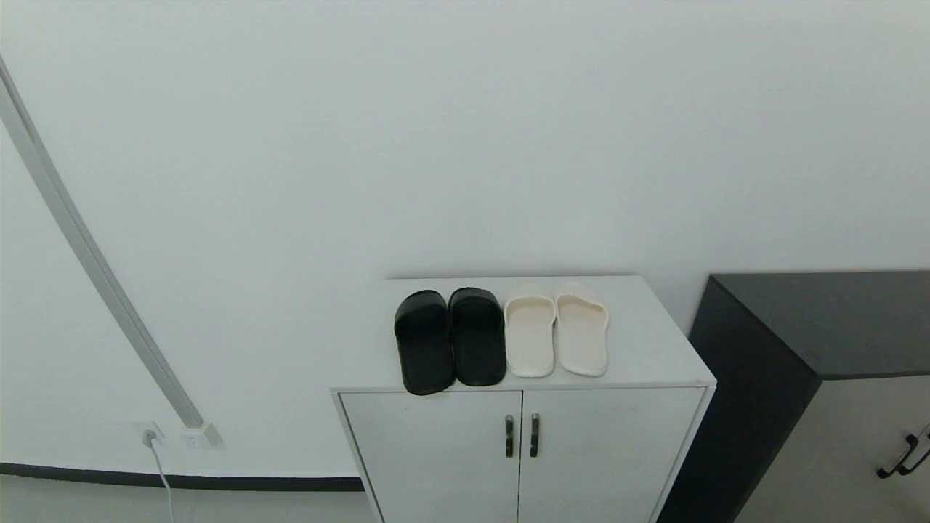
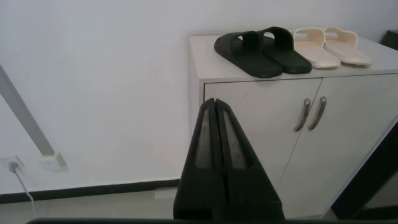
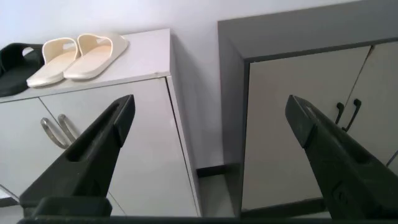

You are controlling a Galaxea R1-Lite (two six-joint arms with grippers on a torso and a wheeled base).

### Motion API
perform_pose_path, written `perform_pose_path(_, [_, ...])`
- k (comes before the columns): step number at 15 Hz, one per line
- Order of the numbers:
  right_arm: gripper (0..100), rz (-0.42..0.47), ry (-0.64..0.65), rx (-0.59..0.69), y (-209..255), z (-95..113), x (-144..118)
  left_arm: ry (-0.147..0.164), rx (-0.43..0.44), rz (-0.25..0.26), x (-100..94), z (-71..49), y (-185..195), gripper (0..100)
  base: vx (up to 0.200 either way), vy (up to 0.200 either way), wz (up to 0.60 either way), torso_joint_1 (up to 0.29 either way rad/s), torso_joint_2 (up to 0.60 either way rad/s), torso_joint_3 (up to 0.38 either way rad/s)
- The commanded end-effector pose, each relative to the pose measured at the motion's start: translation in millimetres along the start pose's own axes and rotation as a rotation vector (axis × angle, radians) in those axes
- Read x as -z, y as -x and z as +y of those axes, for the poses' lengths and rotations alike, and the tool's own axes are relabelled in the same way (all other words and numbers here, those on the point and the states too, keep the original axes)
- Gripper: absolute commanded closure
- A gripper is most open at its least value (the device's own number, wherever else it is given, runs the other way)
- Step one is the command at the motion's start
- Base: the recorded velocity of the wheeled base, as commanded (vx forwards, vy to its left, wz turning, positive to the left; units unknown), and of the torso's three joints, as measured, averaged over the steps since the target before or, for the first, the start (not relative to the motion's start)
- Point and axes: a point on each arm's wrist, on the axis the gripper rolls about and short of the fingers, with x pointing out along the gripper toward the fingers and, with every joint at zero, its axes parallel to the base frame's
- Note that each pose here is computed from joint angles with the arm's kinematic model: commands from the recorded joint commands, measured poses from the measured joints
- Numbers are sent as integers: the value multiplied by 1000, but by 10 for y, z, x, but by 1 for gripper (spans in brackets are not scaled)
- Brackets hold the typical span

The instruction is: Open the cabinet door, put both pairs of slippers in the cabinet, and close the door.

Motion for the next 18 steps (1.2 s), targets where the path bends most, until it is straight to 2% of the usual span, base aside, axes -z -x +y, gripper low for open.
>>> perform_pose_path(1, [0,1,10,-10,-1,2,-1,0,0,1,0,0,-1,100,0,0,0,0,0,0])
perform_pose_path(2, [0,-2,14,-33,0,8,-8,0,0,1,0,0,-1,100,0,0,0,0,0,0])
perform_pose_path(3, [0,-73,-32,-48,49,20,-289,0,0,1,0,0,-1,100,0,0,0,0,0,0])
perform_pose_path(4, [0,-91,-109,-65,62,31,-581,0,0,1,0,0,-1,100,0,0,0,0,0,0])
perform_pose_path(5, [0,-35,-83,-75,-6,40,-652,0,0,1,0,0,-1,100,0,0,0,0,0,0])
perform_pose_path(6, [0,61,-16,-87,-118,54,-608,0,0,1,0,0,-1,100,0,0,0,0,0,0])
perform_pose_path(8, [0,214,-3,-150,-310,91,-549,0,0,1,0,0,-1,100,0,0,0,0,0,0])
perform_pose_path(10, [0,307,-2,-198,-475,129,-588,0,0,1,0,0,-1,100,0,0,0,0,0,0])
perform_pose_path(13, [0,398,0,-283,-840,233,-672,0,0,1,0,0,-1,100,0,0,0,0,0,0])
perform_pose_path(16, [0,428,-33,-359,-1191,412,-679,0,1,1,0,0,-1,100,0,0,0,0,0,0])
perform_pose_path(18, [0,445,-26,-351,-1470,610,-666,2,1,1,0,0,-1,100,0,0,0,0,0,0])
